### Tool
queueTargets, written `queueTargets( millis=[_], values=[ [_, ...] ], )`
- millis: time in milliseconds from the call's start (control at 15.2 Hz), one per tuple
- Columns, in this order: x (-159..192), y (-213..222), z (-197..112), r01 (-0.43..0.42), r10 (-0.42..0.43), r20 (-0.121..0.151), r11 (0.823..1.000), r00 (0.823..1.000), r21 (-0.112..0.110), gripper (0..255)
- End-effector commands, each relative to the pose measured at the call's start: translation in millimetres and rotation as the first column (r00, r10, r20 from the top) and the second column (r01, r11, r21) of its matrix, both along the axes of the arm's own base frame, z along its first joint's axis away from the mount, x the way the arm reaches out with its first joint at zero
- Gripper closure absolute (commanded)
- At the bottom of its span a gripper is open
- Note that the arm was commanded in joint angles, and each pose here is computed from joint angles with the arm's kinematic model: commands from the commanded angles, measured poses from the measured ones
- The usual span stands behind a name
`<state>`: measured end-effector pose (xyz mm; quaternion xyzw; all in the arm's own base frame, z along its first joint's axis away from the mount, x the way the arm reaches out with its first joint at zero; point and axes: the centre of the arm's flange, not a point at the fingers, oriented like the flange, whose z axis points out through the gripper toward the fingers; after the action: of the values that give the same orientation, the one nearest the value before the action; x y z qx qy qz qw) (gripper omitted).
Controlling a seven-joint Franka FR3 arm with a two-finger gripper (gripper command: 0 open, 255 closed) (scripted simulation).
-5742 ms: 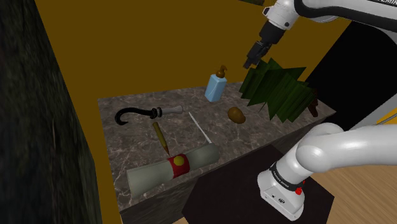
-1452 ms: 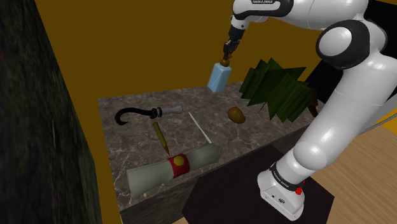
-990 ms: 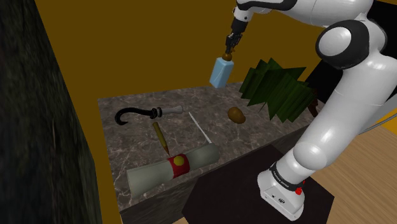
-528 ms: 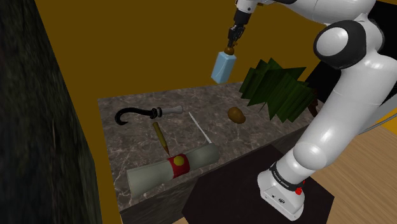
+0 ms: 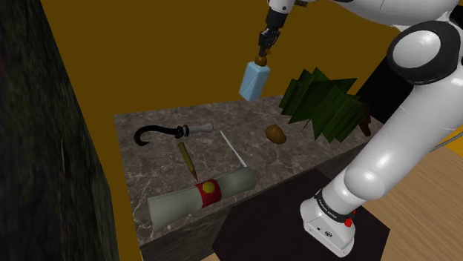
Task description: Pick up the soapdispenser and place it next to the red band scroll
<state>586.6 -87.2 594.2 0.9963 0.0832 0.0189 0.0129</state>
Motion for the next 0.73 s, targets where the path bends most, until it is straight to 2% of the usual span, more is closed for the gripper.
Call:
queueTargets(
  millis=[0, 660],
  values=[
    [-7, 26, 2, 0.001, -0.001, 0.0, 1.0, 1.0, -0.001, 255],
    [-41, 154, 3, 0.001, -0.001, 0.0, 1.0, 1.0, -0.001, 255]
  ],
)
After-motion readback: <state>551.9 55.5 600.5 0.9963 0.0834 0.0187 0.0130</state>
